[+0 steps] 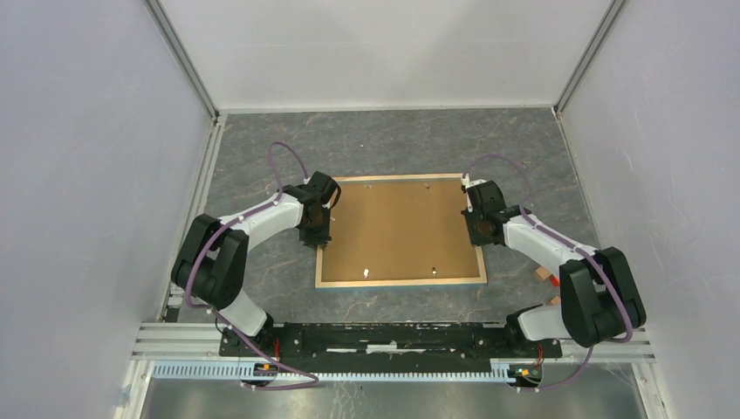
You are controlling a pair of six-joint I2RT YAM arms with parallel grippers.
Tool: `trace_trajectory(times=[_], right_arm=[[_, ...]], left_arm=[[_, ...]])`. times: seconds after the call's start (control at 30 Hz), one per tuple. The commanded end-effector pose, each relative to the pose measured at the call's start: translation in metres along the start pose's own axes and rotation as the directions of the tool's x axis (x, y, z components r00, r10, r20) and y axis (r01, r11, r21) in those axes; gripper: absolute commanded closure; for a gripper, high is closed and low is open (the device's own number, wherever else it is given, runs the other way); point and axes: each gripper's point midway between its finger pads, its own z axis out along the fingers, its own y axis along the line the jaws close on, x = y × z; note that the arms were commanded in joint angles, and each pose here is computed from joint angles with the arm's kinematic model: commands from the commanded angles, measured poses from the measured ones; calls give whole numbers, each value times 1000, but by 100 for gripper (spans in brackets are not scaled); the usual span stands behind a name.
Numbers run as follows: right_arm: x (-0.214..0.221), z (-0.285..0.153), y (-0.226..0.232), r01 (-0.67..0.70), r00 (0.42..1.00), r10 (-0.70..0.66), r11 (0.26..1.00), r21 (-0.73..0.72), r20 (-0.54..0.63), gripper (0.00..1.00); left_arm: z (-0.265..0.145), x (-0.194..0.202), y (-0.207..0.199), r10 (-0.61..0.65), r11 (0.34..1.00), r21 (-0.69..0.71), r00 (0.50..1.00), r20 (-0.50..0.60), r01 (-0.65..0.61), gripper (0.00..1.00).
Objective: Put the photo into the frame
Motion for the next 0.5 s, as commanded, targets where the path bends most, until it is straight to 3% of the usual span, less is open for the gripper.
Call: trace_trajectory(times=[0.0, 0.3, 0.47], right_arm=[[-18, -2, 4, 14, 996, -12, 1000, -17, 90, 97], [-34, -35, 9, 22, 992, -12, 996, -81, 127, 64], [-33, -31, 15, 44, 992, -30, 993, -111, 121, 51]], left_arm=[[7, 4, 8, 34, 999, -38, 999, -26, -35, 82], [5, 4, 9, 35, 999, -41, 999, -21, -36, 83], [4, 3, 9, 35, 998, -42, 999, -15, -36, 84]])
